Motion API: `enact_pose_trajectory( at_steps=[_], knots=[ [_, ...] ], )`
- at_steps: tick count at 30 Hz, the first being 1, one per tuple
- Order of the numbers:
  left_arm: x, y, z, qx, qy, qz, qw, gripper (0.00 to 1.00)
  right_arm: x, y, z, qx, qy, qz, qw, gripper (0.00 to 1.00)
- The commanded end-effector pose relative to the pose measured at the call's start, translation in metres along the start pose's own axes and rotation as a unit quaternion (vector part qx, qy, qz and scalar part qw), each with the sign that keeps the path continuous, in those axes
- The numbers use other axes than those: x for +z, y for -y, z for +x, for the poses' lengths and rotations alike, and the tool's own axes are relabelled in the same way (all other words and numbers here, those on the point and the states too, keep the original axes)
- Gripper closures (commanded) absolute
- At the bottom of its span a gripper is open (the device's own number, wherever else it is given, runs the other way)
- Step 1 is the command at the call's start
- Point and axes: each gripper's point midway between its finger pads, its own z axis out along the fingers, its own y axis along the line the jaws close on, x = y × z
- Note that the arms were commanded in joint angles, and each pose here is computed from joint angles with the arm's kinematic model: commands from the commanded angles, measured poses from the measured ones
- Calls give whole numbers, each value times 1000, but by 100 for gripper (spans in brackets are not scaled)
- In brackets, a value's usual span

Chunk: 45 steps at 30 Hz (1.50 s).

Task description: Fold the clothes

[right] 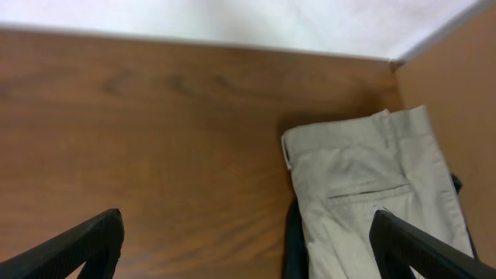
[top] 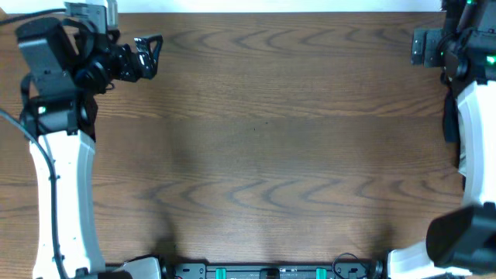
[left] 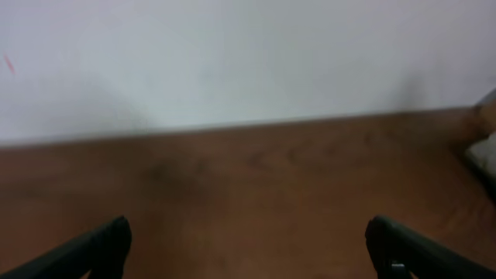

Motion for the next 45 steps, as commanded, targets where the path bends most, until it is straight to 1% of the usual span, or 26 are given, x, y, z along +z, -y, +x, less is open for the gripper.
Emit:
enact_pose_trajectory(
  at_steps=[1,3,4,7,12,15,17,20,25,28,31,34,39,40,41,42,44,45],
  knots=[
    [10,-8,11,-11,-27,-1,1000,2,17,2,4,-37,-17,7,999,1],
    [18,-13,29,-31,-58,0,998,2,30,-2,14,-40,-35,4,999,1],
    [21,-15,36,-39,-70,1,997,2,36,-1,25,-44,-58,10,997,1],
    [29,-20,59,-66,-111,2,992,2,53,5,37,-45,-82,26,995,1],
    [30,-20,86,-99,-162,3,982,2,82,32,59,-33,-113,57,991,1],
    [29,-19,92,-105,-172,4,979,2,98,49,79,-24,-138,66,988,2],
    [29,-19,96,-108,-176,4,978,2,109,61,93,-15,-154,71,985,5],
    [29,-19,102,-113,-184,4,976,2,125,72,111,-4,-172,76,982,8],
    [29,-19,110,-121,-196,4,973,2,152,79,127,5,-178,78,981,11],
    [28,-18,112,-123,-199,4,972,2,169,76,133,-16,-177,74,981,11],
    [28,-18,113,-124,-201,5,972,2,185,75,138,-41,-176,77,980,15],
    [28,-18,114,-126,-204,4,971,2,194,82,146,-47,-184,99,977,27],
    [25,-23,124,-131,-224,-17,966,2,212,82,159,-65,-191,106,974,31],
    [24,-25,127,-131,-228,-25,964,2,215,81,162,-69,-193,105,973,36],
    [24,-27,128,-131,-232,-28,963,2,217,81,163,-72,-193,104,973,44],
    [25,-28,130,-134,-234,-30,963,2,217,80,163,-72,-192,104,973,53],
    [26,-28,133,-137,-238,-30,961,2,218,81,159,-71,-185,107,974,76],
    [27,-29,135,-140,-240,-30,960,2,218,83,156,-70,-180,113,975,82]
  ],
)
